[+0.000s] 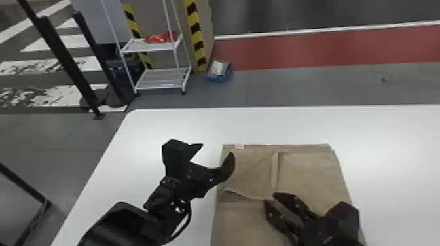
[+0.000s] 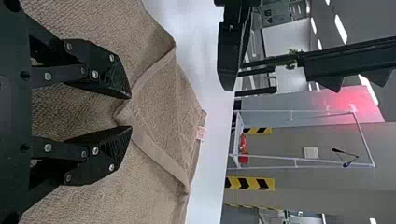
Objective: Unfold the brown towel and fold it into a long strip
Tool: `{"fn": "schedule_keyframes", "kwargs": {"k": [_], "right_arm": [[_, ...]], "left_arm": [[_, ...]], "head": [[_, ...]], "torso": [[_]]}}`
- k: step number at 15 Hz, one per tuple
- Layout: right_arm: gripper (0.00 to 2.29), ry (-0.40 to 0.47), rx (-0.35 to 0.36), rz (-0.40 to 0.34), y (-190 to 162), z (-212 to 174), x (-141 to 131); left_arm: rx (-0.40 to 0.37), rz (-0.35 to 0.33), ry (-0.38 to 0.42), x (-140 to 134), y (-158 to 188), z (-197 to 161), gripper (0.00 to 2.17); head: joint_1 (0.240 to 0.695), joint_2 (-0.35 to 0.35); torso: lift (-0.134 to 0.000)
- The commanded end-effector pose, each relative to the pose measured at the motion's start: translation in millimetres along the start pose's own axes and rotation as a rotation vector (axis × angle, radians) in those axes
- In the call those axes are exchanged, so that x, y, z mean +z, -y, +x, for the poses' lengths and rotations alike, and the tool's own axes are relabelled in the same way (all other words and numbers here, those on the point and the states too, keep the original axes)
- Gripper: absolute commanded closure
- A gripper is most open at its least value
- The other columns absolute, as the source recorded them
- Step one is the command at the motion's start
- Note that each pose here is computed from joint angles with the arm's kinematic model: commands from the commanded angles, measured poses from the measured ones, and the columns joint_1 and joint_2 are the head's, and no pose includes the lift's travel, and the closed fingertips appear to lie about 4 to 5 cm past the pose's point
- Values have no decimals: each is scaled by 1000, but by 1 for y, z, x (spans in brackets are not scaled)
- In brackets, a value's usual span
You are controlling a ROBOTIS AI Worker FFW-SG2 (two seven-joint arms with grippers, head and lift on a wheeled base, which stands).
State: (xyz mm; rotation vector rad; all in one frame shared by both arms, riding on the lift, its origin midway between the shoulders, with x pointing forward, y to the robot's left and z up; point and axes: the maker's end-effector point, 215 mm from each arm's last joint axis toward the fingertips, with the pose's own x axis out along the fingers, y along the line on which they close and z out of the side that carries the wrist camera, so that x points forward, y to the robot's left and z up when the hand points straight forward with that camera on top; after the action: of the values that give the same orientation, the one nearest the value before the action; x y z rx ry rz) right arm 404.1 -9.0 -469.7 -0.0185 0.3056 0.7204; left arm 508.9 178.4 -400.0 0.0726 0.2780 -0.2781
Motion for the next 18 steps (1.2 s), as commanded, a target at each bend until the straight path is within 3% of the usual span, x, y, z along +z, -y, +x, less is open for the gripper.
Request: {"fn": "schedule_keyframes", "kwargs": {"k": [1,8,9,10,11,15,18], "right_arm": [[937,-16,-3,9,0,2,-4],[940,25,-21,1,2,-1,13],[1018,39,-22,-1,2,-3,19],[1345,41,-32,3,6,-5,22],[1426,32,-42,14,11,-7,19],[1426,102,-141,40,58,-37,45],[1423,123,-256,52,120,-72,56]], "left_arm": [[-4,0,0,0,1,0,151],[-5,3,-2,-1,3,0,154],[-3,5,-2,-1,3,0,154],[-6,5,-2,-1,5,0,154],[-6,8,-1,-1,5,0,154],[-2,13,-4,-1,3,2,151],[-6,23,-10,-3,-4,11,140]], "head": [[695,205],[695,202],[695,201],[695,201],[695,200],[695,168],[695,121]], "torso": [[-125],[-125],[-125],[-125],[-125],[-125],[-125]]}}
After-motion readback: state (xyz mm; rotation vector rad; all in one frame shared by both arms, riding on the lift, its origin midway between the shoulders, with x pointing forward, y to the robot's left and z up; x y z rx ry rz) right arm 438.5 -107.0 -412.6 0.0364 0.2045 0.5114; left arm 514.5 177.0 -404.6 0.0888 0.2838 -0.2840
